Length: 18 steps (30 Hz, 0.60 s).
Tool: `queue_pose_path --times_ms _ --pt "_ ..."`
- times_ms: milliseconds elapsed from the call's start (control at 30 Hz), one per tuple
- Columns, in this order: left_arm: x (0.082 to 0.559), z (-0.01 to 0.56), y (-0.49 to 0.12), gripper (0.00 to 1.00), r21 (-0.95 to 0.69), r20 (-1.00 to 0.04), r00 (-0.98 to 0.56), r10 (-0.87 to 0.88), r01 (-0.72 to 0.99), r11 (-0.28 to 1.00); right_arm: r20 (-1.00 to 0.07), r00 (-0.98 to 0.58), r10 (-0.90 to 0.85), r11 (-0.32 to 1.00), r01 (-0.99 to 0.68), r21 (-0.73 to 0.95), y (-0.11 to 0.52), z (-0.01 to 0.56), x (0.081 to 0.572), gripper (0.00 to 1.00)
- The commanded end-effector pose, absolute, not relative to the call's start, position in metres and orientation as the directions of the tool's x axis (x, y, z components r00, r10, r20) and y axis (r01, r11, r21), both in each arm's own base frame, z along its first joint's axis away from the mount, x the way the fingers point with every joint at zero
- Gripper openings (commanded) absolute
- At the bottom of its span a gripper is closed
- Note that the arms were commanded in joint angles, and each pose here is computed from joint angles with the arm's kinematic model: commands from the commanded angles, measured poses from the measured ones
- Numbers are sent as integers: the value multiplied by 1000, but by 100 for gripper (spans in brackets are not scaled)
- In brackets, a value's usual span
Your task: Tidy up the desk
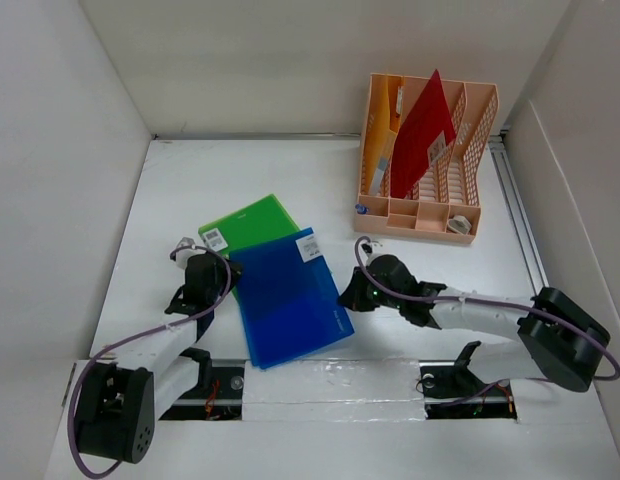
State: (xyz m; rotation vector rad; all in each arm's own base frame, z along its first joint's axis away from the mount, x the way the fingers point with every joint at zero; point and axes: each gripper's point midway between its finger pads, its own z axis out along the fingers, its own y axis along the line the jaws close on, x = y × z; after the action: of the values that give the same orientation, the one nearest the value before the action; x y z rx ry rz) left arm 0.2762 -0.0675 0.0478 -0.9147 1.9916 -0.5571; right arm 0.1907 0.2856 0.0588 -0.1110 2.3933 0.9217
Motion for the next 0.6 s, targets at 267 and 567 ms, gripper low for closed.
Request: queue_pose_path --times_ms 267,567 --pt "275 53 -68 24 -615 -564 -403 -721 -378 692 -508 -859 59 765 -289 576 306 27 199 59" --pt "279 51 -78 24 -580 -573 -435 -694 -383 719 -487 -871 64 662 -328 674 321 20 195 57"
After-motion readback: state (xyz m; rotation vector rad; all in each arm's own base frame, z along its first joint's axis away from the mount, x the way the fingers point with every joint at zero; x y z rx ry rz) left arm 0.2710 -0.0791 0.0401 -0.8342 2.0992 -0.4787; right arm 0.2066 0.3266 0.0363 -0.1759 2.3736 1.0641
